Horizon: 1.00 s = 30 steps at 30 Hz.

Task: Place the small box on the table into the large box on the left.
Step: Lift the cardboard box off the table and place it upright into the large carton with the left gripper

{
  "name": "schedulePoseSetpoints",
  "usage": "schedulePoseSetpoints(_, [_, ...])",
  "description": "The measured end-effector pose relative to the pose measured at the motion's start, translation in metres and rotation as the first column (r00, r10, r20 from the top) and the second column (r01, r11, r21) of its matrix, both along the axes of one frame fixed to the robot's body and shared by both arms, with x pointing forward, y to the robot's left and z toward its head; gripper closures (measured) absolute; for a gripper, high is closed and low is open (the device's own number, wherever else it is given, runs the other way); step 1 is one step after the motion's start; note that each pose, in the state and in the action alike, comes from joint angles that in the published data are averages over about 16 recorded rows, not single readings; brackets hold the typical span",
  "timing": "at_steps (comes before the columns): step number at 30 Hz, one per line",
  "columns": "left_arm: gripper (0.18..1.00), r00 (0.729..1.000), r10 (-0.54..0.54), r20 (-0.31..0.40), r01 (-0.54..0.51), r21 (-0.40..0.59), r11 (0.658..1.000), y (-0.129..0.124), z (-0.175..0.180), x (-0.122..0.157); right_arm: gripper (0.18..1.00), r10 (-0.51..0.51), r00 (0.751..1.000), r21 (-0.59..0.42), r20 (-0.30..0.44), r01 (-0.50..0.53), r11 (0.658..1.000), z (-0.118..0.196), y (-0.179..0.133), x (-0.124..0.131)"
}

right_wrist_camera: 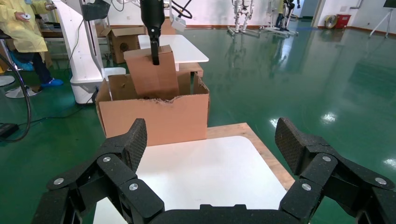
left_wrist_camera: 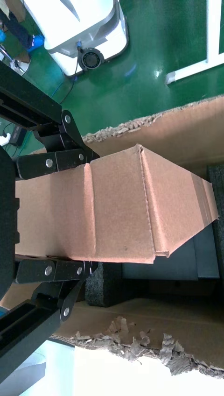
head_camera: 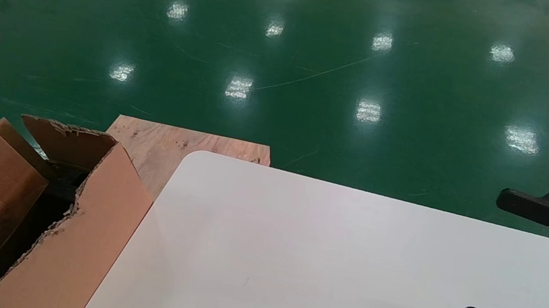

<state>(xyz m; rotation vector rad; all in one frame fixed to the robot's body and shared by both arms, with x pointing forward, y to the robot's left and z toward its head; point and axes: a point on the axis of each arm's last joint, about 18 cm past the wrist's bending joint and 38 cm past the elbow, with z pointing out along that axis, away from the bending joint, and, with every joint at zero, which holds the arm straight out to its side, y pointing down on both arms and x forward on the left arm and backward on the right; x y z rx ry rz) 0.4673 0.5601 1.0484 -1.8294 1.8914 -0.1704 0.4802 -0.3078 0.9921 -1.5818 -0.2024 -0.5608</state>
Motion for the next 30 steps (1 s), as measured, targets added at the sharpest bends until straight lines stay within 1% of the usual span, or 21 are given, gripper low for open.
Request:
schedulePoseSetpoints(9, [0.784, 0.999, 0.014, -0.036, -0.014, 0.001, 1.0, 0.008, -0.019, 0.015, 0.178, 0.0, 1.0, 0.0, 0.0, 0.0, 1.0, 0.0, 0.0, 0.0])
schedulePoseSetpoints(19, [0.785, 0.999, -0.001, -0.054, 0.002, 0.024, 1.0, 0.012, -0.034, 0.034, 0.178, 0.0, 1.0, 0.0, 0.0, 0.0, 1.0, 0.0, 0.0, 0.0])
schedulePoseSetpoints(30, [0.785, 0.997, 0.008, -0.075, -0.007, 0.014, 1.0, 0.016, -0.048, 0.044, 0.178, 0.0, 1.0, 0.0, 0.0, 0.0, 1.0, 0.0, 0.0, 0.0])
